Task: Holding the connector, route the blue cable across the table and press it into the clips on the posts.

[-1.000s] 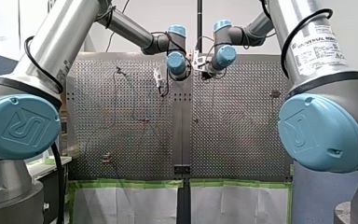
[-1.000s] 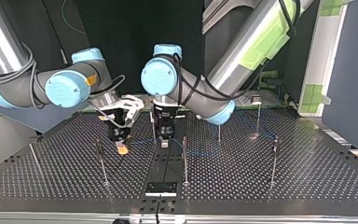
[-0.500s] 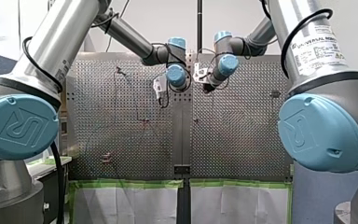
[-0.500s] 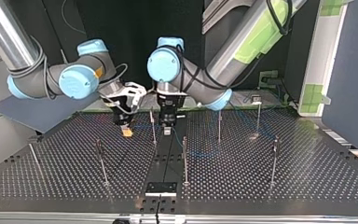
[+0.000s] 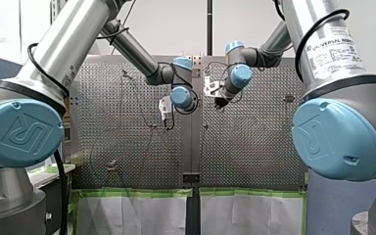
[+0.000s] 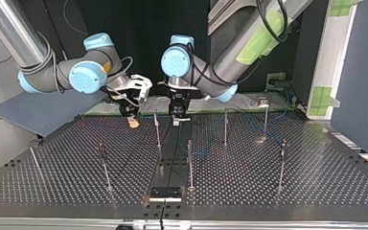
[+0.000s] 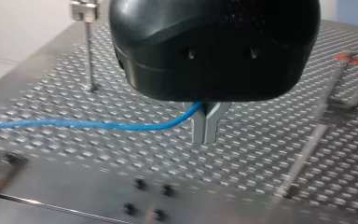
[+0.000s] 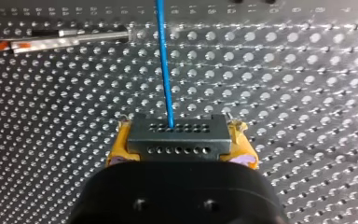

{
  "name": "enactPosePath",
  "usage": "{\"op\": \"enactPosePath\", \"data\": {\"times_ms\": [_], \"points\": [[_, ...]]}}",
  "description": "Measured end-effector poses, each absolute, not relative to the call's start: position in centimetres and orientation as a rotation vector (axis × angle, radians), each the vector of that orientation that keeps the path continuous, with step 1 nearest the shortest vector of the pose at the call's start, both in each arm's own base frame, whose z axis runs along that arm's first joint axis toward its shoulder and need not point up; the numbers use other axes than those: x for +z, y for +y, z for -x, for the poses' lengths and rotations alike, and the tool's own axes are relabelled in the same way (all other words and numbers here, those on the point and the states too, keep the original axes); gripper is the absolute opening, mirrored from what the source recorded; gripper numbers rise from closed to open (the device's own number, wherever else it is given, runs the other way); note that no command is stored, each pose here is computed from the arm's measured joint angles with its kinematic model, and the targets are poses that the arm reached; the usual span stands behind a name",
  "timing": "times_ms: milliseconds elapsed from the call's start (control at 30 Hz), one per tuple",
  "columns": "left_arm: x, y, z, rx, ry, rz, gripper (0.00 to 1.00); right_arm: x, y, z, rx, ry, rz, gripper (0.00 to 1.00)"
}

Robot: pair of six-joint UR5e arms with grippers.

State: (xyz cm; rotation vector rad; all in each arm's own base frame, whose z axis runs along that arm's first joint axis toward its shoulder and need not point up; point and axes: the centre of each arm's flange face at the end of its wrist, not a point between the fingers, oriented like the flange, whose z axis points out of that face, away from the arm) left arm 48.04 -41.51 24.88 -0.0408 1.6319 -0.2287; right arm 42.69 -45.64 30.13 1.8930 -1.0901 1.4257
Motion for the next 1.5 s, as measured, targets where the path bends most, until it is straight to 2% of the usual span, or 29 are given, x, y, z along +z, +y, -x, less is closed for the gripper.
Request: {"op": "enactPosePath", "data": {"times_ms": [200, 600, 833, 1100, 1500], "points": [[20.5, -41.3, -47.2, -0.218, 1.67, 0.024, 0.0, 29.0, -45.3, -42.4, 1.418, -1.096, -1.896, 0.0], [16.5, -41.2, -44.5, -0.296, 1.686, -0.037, 0.0, 26.0, -43.8, -41.7, 1.365, -1.07, -1.948, 0.0], [14.8, -40.7, -43.4, -0.34, 1.694, -0.054, 0.0, 24.3, -43.5, -40.9, 1.362, -1.083, -1.942, 0.0], [12.6, -39.6, -41.5, -0.369, 1.746, -0.074, 0.0, 23.5, -44.1, -40.5, 1.394, -1.102, -1.901, 0.0], [11.3, -40.9, -43.2, -0.456, 1.799, -0.078, 0.0, 21.0, -45.3, -40.6, 1.41, -1.105, -1.908, 0.0]]}}
